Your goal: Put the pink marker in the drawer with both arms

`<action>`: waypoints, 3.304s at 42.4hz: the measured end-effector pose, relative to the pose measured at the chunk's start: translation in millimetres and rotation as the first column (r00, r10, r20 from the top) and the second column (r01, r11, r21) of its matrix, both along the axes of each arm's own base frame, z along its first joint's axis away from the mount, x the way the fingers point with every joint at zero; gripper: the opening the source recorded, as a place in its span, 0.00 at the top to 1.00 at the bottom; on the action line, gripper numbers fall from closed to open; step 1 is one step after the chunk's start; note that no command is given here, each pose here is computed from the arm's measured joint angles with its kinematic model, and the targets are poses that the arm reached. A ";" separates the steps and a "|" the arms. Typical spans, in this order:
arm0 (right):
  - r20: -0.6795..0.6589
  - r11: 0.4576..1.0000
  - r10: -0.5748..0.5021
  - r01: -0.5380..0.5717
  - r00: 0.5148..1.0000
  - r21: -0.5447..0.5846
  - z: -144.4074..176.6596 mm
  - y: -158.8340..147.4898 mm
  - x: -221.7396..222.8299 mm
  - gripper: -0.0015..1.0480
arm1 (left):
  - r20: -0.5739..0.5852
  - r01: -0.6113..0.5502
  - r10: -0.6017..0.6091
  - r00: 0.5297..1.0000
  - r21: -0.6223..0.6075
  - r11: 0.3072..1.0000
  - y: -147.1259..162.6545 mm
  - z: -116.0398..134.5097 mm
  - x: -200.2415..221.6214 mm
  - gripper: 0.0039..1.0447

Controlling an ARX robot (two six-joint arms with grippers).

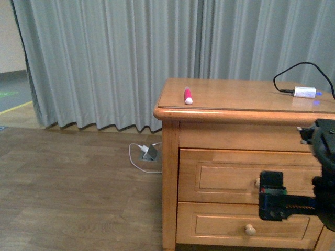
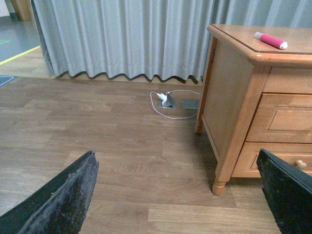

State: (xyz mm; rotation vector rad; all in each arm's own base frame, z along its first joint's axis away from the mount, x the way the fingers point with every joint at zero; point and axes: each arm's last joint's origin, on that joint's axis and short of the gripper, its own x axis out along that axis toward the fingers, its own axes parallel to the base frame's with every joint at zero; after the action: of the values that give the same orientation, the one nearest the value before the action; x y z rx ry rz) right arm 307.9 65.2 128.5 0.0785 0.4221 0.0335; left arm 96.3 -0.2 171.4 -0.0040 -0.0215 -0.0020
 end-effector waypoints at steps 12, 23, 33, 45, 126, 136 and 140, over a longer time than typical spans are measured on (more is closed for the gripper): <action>0.020 1.000 -0.026 0.026 0.999 -0.012 -29.4 8.4 56.1 0.08 | 0.000 0.000 0.000 1.000 0.000 1.000 0.0 0.0 0.0 0.06; 0.019 0.999 -0.039 0.040 0.999 -0.027 -52.2 6.3 97.1 0.08 | 0.000 0.000 0.000 1.000 0.000 1.000 0.0 0.0 0.0 0.06; 0.022 0.998 -0.045 0.046 0.999 -0.046 -65.6 0.7 124.1 0.08 | 0.000 0.000 0.000 1.000 0.000 1.000 0.0 0.0 0.0 0.06; 0.001 0.997 -0.032 0.032 0.999 -0.063 -75.1 0.3 132.9 0.08 | 0.000 0.000 0.000 1.000 0.000 1.000 0.0 0.0 0.0 0.06; -0.041 0.984 0.157 -0.153 0.987 0.087 149.5 -43.9 -137.1 0.08 | 0.000 0.000 0.000 1.000 0.000 1.000 0.0 0.0 0.0 0.06; -0.004 0.987 0.153 -0.152 0.988 0.042 160.2 -42.5 -132.5 0.08 | 0.000 0.000 0.000 1.000 0.000 1.000 0.0 0.0 0.0 0.06; 0.008 0.988 0.150 -0.151 0.989 0.039 161.8 -42.6 -134.0 0.08 | 0.000 0.000 0.000 1.000 0.000 1.000 0.0 0.0 0.0 0.06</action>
State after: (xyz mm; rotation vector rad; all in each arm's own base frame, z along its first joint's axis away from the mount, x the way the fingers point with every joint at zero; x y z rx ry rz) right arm 173.9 22.6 290.3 0.0854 0.4221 0.1908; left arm 96.3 -0.2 171.4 -0.0044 -0.0215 -0.0020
